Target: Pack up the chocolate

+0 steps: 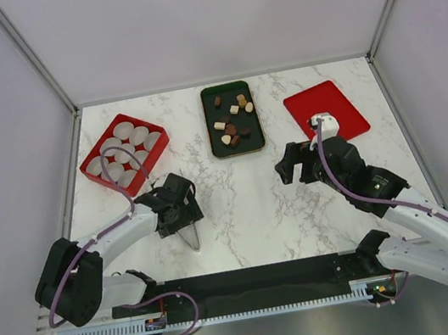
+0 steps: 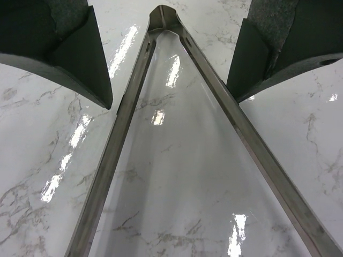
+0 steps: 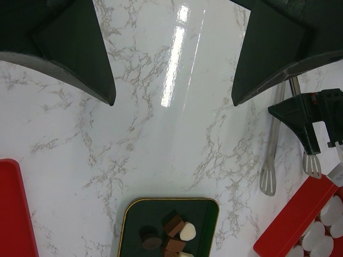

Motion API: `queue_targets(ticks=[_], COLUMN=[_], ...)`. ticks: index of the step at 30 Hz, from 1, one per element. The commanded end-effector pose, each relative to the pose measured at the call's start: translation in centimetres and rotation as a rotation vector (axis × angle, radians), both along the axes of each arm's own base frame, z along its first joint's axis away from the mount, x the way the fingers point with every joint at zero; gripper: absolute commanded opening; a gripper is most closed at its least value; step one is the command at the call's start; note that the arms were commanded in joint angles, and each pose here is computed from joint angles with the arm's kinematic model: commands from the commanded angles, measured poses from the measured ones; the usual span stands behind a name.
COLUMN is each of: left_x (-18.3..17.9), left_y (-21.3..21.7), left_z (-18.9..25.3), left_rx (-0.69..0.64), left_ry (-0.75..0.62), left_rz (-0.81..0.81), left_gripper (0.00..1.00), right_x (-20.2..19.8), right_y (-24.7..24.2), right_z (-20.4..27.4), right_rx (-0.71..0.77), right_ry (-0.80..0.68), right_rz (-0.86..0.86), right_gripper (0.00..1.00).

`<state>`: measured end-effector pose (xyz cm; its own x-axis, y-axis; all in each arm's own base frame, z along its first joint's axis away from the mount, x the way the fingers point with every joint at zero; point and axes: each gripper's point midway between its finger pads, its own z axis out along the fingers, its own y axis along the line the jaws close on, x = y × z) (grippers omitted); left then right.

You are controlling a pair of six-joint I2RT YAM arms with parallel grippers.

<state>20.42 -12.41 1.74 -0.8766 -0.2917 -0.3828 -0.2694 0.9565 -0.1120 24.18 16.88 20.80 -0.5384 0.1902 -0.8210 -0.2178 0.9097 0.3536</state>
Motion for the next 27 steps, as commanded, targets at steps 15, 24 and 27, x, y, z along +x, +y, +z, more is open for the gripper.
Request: queue_targets(ticks=[15,24,27], left_x=[0.3,0.0,0.3], left_y=[2.3,2.5,1.8], left_z=[-2.2,-2.3,-1.2], left_rx=[0.12,0.147,0.126], left_ry=[0.043,0.053,0.032], left_rz=[0.168,0.114,0.074], left_gripper=[0.93,0.72,0.69], right_x=[0.3,0.1,-0.1], right_y=[-0.6,-0.7,-0.5], right_z=[1.3,1.6,2.0], right_rx=[-0.007,0.004,0.019], right_ry=[-0.081,-0.089,-0.094], right_rz=[-0.006,-0.002,0.005], right_gripper=[0.98,0.98,0.98])
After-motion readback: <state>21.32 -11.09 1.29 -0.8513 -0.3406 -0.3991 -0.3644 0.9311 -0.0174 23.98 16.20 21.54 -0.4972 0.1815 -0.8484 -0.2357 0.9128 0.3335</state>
